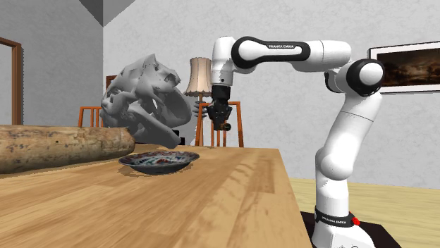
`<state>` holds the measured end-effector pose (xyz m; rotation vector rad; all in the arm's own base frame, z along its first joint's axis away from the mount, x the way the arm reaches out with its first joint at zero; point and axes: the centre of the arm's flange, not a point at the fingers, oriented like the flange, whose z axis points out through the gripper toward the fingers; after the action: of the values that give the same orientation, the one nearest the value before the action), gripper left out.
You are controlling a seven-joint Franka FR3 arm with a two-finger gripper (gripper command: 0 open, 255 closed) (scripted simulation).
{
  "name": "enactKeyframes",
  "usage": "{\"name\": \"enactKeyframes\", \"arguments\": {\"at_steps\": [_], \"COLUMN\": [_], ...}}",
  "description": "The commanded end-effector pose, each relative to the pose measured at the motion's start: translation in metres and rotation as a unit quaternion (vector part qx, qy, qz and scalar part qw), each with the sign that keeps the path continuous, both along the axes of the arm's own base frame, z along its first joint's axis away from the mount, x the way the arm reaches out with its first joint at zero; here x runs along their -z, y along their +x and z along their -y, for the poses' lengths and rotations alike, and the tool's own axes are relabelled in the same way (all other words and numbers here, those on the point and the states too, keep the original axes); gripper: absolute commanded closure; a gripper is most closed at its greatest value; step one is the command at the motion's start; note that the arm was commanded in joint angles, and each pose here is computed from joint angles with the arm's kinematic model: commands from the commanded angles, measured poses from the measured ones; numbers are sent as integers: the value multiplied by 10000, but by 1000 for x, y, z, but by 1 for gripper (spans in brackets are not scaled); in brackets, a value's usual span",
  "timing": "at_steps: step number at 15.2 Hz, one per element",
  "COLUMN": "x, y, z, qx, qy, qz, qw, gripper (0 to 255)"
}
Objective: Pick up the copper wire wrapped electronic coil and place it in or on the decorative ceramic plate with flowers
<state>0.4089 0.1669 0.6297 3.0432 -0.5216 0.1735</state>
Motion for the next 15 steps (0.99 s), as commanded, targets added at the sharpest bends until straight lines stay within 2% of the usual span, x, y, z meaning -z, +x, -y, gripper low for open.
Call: {"name": "enactKeyframes", "arguments": {"at_steps": [1,3,15], "x": [-10,-20,-18], "y": [0,0,13], "z": [0,0,-158], "qx": [0,0,0], "qy": [0,0,0], "qz": [-2,-2,-2], "qw": [10000,10000,10000], "gripper": [255,255,255]}}
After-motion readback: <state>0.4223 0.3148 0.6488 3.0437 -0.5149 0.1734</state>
